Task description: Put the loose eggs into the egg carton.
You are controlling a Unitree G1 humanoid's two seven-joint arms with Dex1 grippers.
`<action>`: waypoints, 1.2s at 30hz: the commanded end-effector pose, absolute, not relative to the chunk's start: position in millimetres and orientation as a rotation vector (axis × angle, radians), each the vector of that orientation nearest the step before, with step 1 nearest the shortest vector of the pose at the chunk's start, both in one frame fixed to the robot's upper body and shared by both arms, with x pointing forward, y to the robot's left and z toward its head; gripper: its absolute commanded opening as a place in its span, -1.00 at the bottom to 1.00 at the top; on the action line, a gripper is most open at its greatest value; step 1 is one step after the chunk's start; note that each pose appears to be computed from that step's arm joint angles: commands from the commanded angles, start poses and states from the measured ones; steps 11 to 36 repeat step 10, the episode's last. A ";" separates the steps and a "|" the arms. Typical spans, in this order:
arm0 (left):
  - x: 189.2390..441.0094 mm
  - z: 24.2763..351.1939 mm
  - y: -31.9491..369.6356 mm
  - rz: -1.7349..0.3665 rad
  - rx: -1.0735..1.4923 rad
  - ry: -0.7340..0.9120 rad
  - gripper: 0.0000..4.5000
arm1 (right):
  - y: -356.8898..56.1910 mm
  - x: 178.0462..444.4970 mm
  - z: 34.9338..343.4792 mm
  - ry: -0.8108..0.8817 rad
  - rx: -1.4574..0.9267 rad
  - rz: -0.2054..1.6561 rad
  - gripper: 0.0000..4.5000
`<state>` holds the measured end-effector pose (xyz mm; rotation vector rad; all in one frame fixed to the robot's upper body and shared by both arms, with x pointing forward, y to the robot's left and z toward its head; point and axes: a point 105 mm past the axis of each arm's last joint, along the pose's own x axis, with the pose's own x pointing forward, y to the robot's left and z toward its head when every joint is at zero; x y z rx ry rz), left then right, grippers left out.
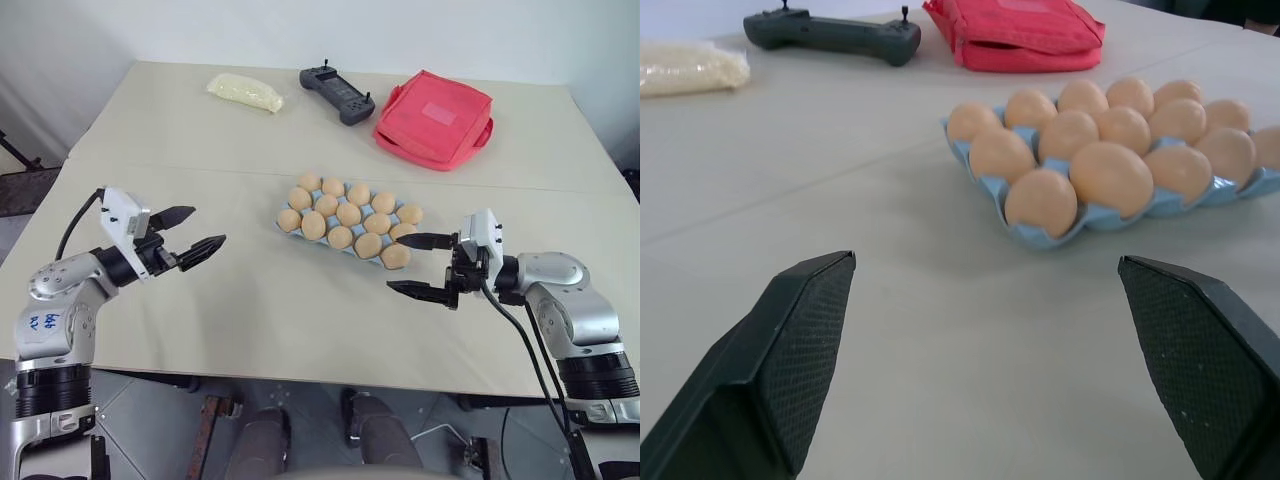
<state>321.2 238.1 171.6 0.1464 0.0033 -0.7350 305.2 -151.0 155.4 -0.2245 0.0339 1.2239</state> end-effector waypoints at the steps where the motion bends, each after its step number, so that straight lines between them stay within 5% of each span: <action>1: 312.7 191.0 245.3 -0.724 0.172 -0.099 0.99 | -162.1 308.9 171.4 -0.038 -0.236 1.192 1.00; 36: 309.1 191.6 248.5 -0.693 0.162 -0.159 0.99 | -167.0 310.1 175.6 -0.059 -0.235 1.175 1.00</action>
